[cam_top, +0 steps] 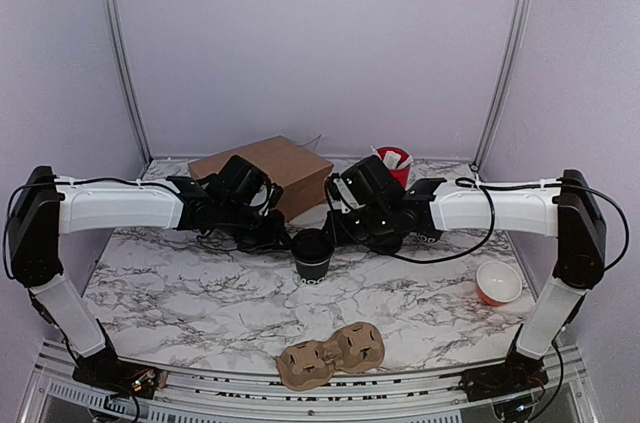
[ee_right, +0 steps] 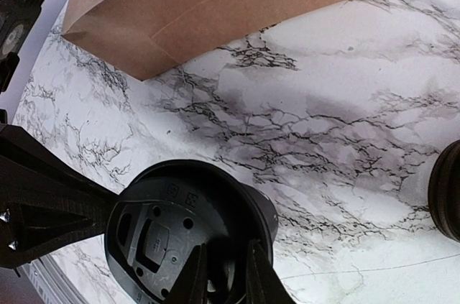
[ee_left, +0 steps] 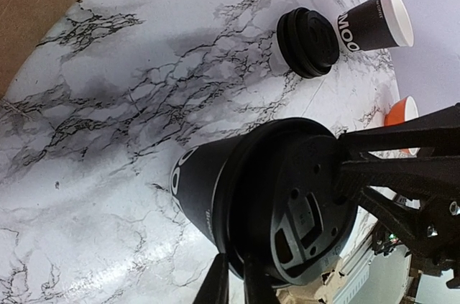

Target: Pack the takeout coffee

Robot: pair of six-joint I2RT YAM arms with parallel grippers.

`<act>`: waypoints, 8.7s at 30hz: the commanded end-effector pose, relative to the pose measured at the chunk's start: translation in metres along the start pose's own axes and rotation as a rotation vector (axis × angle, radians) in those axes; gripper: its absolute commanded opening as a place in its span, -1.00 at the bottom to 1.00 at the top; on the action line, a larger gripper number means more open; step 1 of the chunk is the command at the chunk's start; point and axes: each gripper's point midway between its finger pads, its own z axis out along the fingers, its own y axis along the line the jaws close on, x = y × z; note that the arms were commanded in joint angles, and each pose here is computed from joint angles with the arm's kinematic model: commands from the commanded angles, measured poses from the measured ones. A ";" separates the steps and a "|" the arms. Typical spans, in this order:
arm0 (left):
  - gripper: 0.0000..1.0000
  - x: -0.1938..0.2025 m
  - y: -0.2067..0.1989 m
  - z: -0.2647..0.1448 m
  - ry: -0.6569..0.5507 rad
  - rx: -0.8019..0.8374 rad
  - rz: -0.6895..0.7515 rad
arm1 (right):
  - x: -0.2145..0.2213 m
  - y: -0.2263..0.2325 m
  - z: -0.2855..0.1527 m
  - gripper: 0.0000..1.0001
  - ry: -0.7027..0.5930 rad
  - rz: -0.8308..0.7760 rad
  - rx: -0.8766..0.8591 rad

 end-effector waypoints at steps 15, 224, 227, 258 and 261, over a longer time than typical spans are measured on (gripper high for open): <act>-1.00 0.059 0.029 0.033 0.204 -0.102 0.070 | 0.040 -0.003 0.009 -0.64 0.093 0.021 -0.002; -0.15 -0.028 -0.053 -0.007 -0.039 0.035 0.150 | -0.049 0.015 -0.081 -1.00 -0.275 0.205 -0.542; -0.08 -0.025 -0.051 -0.004 -0.033 0.056 0.135 | -0.048 0.018 -0.080 -1.00 -0.272 0.208 -0.573; -0.26 -0.011 -0.028 0.032 0.031 0.030 0.068 | -0.022 -0.005 -0.041 -1.00 -0.107 0.347 -0.542; -0.27 -0.011 -0.027 0.033 0.034 0.024 0.068 | -0.001 -0.023 -0.022 -1.00 -0.037 0.406 -0.472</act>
